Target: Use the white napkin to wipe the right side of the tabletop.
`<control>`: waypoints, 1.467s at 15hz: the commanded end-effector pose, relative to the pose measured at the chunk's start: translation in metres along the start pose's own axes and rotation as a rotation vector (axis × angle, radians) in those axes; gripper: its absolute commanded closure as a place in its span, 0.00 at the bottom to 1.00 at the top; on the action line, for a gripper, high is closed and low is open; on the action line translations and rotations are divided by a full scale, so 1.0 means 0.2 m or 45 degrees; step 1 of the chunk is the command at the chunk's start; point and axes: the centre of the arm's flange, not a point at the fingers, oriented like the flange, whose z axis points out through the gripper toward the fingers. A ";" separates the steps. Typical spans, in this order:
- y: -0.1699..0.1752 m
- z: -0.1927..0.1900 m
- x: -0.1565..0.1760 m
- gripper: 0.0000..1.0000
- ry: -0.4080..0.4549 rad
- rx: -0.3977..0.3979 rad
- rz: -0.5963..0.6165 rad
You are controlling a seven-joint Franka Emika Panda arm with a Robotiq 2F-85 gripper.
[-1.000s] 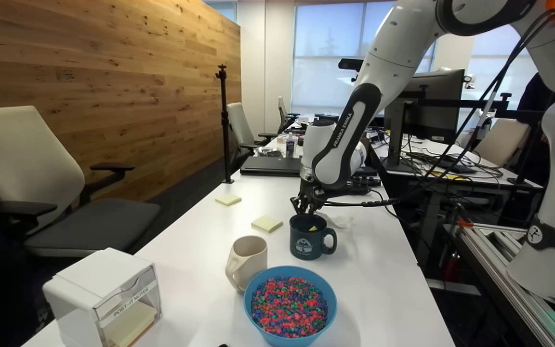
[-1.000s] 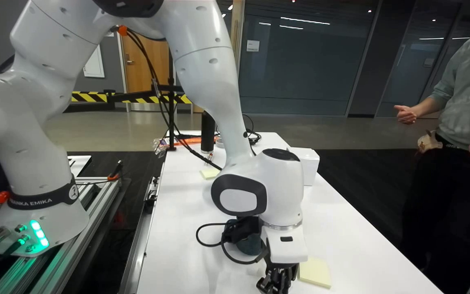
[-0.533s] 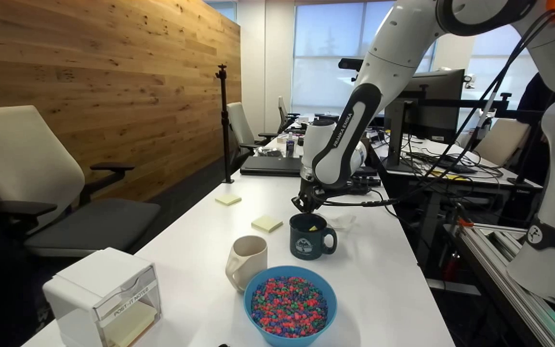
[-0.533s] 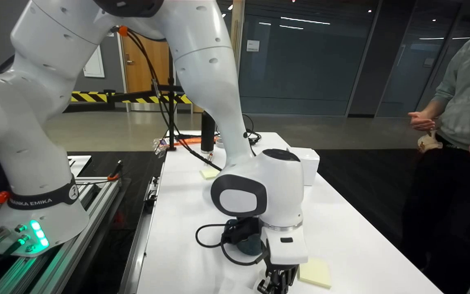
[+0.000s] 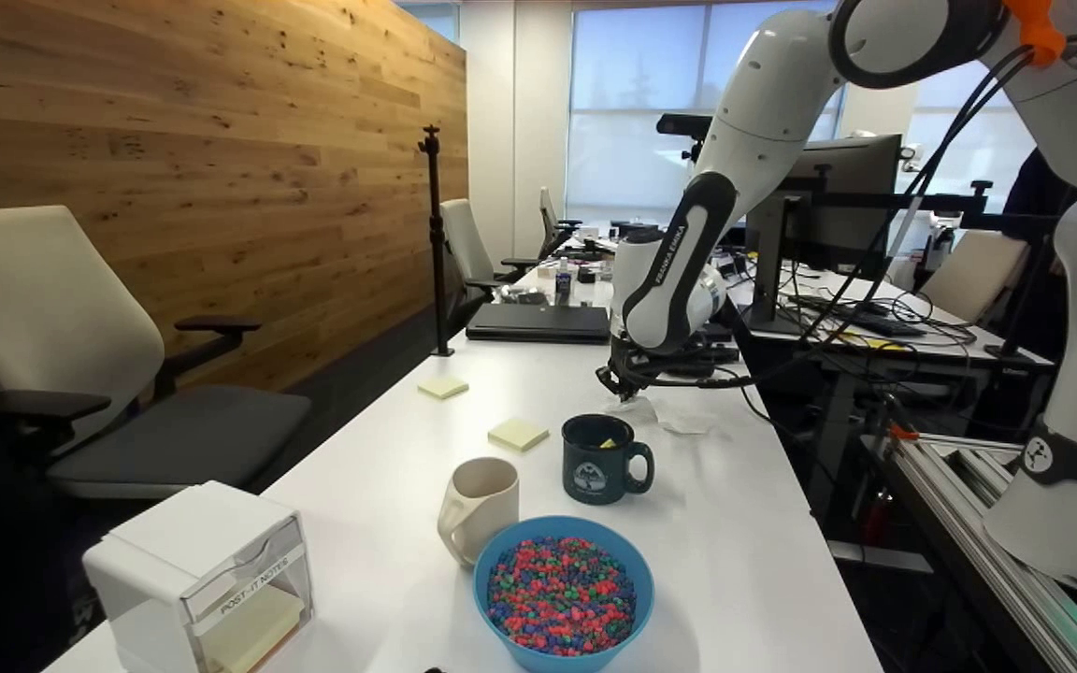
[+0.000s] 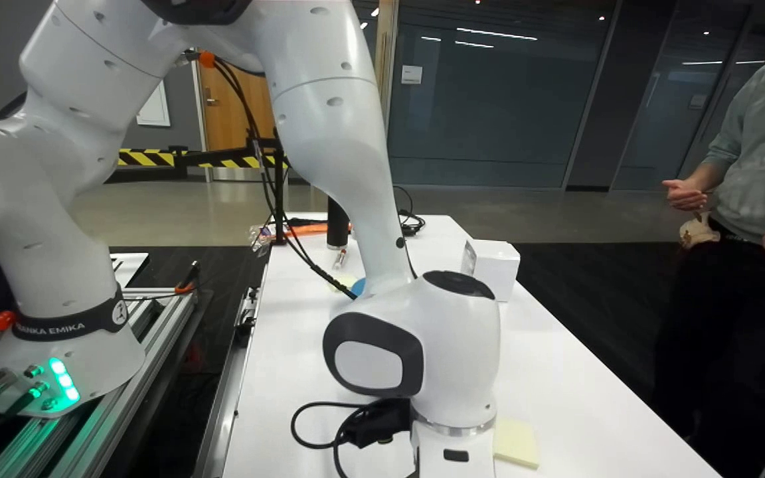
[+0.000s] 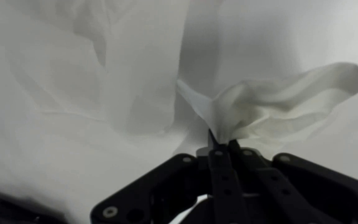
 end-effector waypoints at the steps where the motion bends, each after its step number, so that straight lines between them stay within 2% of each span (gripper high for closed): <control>1: 0.06 0.05 0.06 0.99 -0.017 -0.031 0.094; 6: 0.06 0.05 0.06 0.99 -0.015 -0.036 0.116; 16: -0.35 -0.10 -0.29 0.99 0.008 0.061 -0.147; 20: -0.39 -0.11 -0.33 0.99 0.011 0.070 -0.182; 22: -0.36 -0.09 -0.30 0.99 0.009 0.057 -0.157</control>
